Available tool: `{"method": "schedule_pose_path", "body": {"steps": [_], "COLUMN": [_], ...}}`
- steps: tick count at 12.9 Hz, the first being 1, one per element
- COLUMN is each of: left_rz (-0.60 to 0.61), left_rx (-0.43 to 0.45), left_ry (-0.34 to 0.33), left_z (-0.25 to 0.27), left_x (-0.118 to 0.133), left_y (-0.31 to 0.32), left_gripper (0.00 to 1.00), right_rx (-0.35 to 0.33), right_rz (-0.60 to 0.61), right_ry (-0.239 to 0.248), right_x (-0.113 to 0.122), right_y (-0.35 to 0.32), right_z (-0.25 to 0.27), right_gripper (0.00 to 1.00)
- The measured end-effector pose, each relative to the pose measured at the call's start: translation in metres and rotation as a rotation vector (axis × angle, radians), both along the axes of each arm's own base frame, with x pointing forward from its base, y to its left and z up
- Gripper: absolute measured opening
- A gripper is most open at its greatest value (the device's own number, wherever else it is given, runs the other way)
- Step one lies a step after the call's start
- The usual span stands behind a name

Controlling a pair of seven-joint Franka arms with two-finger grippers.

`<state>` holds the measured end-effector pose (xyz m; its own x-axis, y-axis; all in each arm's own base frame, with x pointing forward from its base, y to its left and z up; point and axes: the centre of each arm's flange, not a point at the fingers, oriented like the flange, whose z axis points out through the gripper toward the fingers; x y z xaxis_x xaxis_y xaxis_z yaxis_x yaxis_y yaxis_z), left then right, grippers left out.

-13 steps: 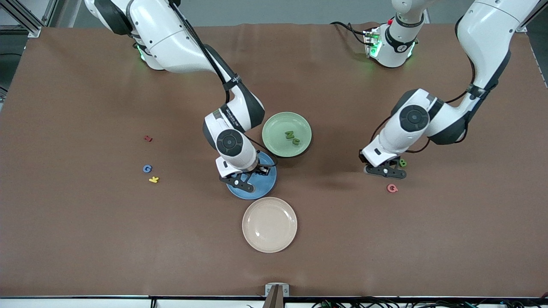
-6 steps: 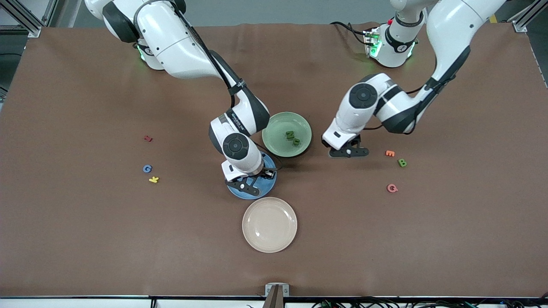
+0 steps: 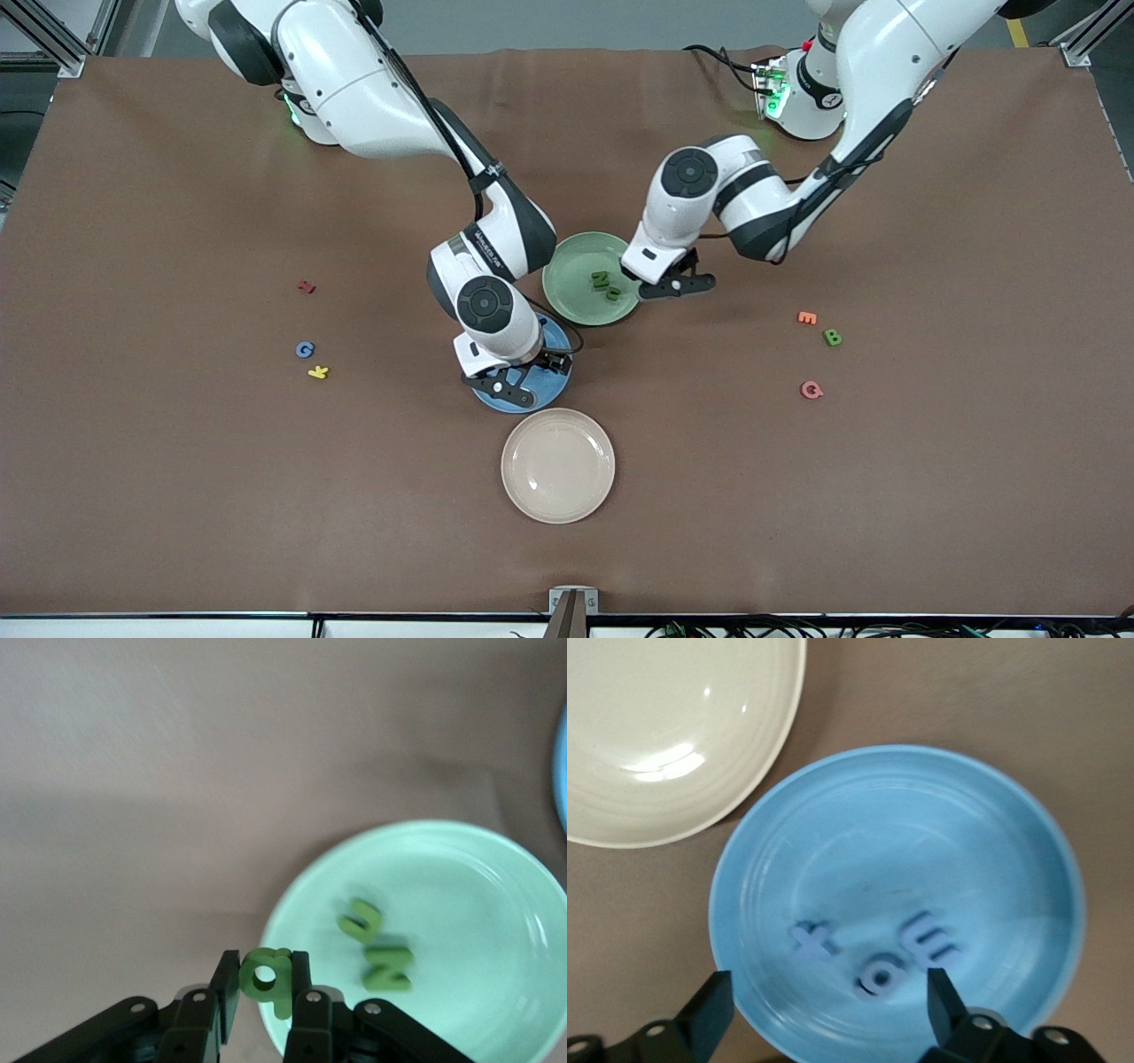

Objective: Sort letters by color into matching plates
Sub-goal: 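Drop the blue plus on the blue plate, green q on the green plate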

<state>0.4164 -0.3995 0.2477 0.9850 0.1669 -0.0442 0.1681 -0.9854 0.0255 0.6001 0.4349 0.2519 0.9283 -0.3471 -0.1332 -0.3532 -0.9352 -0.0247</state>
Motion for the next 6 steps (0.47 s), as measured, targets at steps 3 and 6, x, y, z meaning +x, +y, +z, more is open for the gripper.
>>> {"method": "schedule_pose_path", "body": {"steps": [3,6], "left_rz": [0.043,0.061], "left_rx": [-0.018,-0.026], "left_ry": [0.013,0.028], "left_z": [-0.001,-0.005], "left_x": [-0.024,-0.027], "left_y": [-0.035,-0.043], "left_gripper": [0.27,0.34], "right_rx": [-0.025,0.001], "right_rz": [0.109,0.259], "right_ry": [0.108,0.120], "right_x": [0.012,0.025], "right_y": [-0.066,-0.171], "right_z": [0.085,0.130], "right_gripper": [1.00,1.00]}}
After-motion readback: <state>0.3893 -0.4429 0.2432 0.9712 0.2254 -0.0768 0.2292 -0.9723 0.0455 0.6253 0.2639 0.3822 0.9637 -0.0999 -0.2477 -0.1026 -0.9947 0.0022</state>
